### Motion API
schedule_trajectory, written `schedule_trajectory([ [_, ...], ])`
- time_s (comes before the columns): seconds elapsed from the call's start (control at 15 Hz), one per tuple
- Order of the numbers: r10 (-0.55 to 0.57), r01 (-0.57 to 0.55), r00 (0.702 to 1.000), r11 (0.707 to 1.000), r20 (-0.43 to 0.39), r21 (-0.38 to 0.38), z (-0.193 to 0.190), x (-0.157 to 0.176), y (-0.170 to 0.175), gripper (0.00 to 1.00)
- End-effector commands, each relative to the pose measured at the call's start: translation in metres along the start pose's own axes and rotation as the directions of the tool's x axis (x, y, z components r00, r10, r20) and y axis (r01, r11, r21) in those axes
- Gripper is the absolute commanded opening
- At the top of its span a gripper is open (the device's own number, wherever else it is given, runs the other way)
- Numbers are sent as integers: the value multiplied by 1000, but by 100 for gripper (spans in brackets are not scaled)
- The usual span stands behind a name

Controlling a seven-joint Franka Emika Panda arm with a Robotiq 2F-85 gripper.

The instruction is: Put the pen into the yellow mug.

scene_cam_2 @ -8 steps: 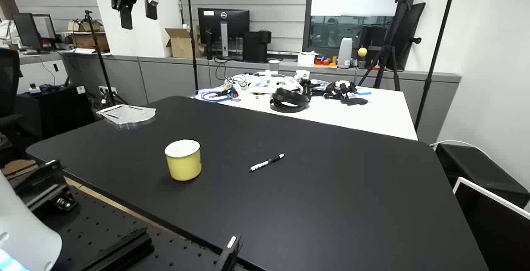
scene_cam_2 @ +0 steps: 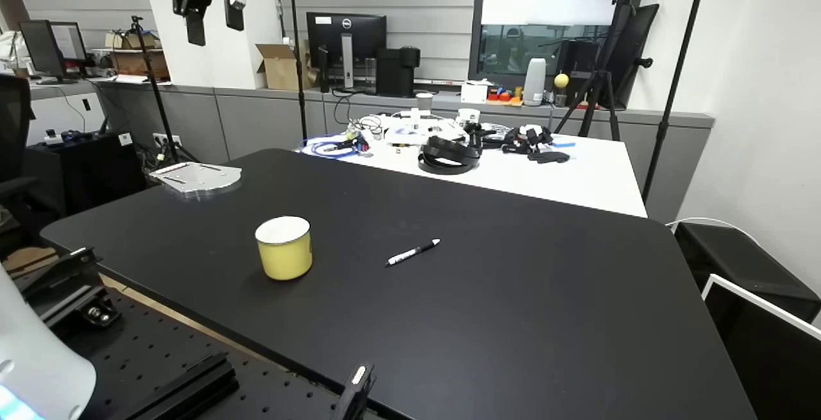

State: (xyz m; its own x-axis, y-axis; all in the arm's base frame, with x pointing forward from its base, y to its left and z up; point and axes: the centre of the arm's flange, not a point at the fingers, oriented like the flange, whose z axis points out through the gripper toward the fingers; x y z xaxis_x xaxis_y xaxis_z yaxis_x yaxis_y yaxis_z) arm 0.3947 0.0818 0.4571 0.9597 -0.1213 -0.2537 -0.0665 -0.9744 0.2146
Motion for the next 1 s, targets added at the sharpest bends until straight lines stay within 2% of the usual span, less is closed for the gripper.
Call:
schedule_trajectory([
  [0.0,0,0,1000,1000,0,0,0,0,0,100],
  [0.73,0,0,1000,1000,0,0,0,0,0,100],
  [0.93,59,-57,996,997,-62,47,-4,14,14,100],
])
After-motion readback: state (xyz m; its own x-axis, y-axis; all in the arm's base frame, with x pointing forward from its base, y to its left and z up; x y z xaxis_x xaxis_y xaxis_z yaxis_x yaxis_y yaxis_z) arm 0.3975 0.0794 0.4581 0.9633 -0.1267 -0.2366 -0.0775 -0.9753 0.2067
